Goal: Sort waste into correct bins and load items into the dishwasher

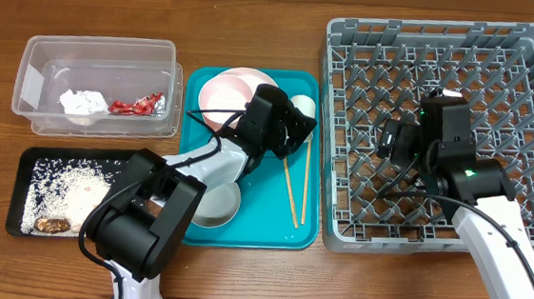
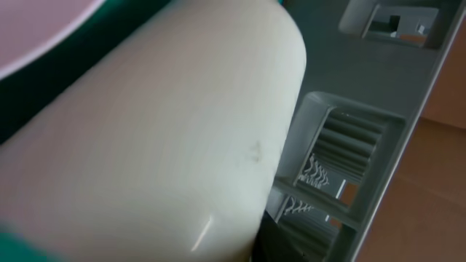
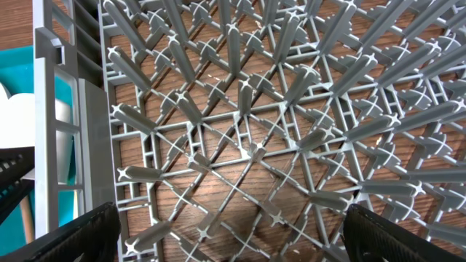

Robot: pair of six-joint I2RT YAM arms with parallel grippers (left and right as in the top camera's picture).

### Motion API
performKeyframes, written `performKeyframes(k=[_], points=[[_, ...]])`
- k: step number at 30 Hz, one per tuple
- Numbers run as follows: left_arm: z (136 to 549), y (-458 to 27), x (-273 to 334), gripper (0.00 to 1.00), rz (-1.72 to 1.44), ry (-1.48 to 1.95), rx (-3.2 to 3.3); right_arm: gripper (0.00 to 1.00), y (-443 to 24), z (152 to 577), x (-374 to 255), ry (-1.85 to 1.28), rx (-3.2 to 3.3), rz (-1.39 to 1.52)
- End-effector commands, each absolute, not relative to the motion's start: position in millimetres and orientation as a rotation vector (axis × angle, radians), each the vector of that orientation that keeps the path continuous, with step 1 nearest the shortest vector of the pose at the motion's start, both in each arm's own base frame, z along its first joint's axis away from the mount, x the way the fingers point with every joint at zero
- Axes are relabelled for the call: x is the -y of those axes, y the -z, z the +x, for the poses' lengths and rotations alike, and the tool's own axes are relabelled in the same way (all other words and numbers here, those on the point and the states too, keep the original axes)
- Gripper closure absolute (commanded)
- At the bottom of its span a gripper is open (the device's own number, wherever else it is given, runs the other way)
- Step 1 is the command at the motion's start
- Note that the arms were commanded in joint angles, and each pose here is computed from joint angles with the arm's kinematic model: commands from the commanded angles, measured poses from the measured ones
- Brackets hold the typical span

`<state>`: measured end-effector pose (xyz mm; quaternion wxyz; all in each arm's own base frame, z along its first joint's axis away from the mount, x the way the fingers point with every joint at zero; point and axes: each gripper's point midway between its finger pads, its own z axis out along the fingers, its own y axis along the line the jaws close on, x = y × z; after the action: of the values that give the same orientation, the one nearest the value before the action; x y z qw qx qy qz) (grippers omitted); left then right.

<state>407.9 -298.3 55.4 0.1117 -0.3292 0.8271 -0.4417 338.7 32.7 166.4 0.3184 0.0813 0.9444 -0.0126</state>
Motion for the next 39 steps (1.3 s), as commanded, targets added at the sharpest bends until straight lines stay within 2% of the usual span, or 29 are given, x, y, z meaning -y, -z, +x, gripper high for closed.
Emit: performKeyframes(k=[1, 9, 20, 39], points=[[404, -50, 301, 0.87, -0.955, 1.313, -2.456, 0.0, -178, 342, -35, 0.017, -2.452, 0.211], [397, -54, 307, 0.96, -0.924, 1.374, -2.487, 0.0, -177, 342, -35, 0.014, -2.453, 0.21], [400, -77, 311, 0.96, -0.826, 1.57, -2.472, 0.0, -177, 342, -40, -0.021, -2.459, 0.197], [424, -128, 271, 0.96, -0.789, 1.632, -2.336, 0.0, -177, 343, -45, -0.052, -2.458, 0.188]])
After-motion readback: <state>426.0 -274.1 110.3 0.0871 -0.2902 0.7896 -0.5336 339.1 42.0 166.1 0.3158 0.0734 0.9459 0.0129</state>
